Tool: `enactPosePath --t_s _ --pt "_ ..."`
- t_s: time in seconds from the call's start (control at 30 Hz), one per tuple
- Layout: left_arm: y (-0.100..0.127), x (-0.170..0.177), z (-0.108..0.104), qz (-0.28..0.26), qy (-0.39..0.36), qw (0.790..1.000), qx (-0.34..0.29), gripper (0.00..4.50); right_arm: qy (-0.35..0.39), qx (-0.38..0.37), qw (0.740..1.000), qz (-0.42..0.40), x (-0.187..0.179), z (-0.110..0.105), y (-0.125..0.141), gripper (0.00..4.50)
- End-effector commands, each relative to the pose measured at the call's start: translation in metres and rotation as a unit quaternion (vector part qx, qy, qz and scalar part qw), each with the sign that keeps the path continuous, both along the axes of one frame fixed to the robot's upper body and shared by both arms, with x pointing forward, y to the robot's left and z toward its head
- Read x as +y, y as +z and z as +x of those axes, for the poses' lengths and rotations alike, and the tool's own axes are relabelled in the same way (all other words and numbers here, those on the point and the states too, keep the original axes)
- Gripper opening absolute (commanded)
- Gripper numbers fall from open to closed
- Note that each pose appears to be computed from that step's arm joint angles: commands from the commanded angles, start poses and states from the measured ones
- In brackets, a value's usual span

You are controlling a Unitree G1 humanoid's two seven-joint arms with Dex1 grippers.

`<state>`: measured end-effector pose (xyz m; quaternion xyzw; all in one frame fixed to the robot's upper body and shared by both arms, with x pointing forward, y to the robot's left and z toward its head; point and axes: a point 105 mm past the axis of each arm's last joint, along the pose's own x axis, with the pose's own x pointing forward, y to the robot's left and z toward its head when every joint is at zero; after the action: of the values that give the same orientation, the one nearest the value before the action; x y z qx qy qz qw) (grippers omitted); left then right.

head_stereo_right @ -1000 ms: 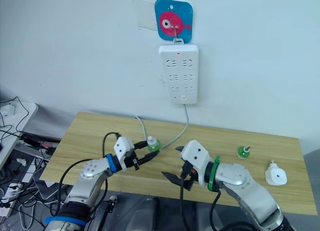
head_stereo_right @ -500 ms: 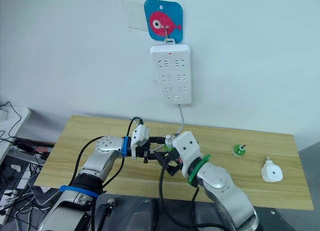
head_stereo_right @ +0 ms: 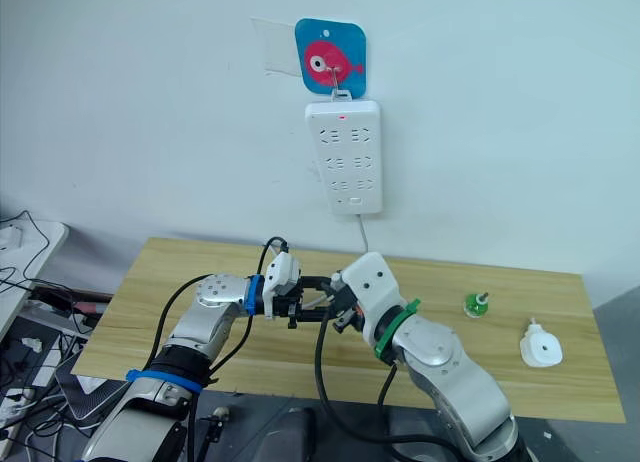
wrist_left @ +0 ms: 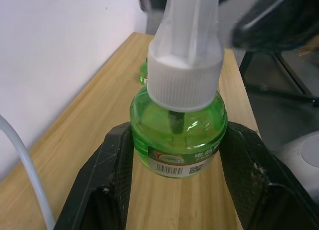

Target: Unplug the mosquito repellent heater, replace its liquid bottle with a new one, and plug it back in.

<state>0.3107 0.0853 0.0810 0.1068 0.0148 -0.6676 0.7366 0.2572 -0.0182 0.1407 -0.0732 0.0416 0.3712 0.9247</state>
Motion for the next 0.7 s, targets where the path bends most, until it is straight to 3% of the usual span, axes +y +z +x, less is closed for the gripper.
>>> enactPosePath --t_s 0.03,0.3,0.53,0.7 --pt "0.0089 -0.0012 0.0009 -0.020 0.000 1.000 -0.017 2.18 0.019 -0.016 1.000 0.015 0.0018 -0.0069 0.0120 0.29" --pt "0.0082 -0.0001 0.0006 -0.022 0.002 1.000 -0.020 2.18 0.020 -0.013 1.000 0.012 0.0006 -0.0073 0.0113 0.25" --pt "0.0096 -0.0015 0.0007 -0.026 0.002 0.999 -0.022 2.18 0.015 -0.015 1.000 0.008 0.0011 -0.0038 0.0094 2.55" --pt "0.0108 -0.0032 -0.0002 -0.030 0.000 0.999 -0.024 2.18 0.016 -0.006 1.000 0.006 0.0033 -0.0040 0.0035 2.55"
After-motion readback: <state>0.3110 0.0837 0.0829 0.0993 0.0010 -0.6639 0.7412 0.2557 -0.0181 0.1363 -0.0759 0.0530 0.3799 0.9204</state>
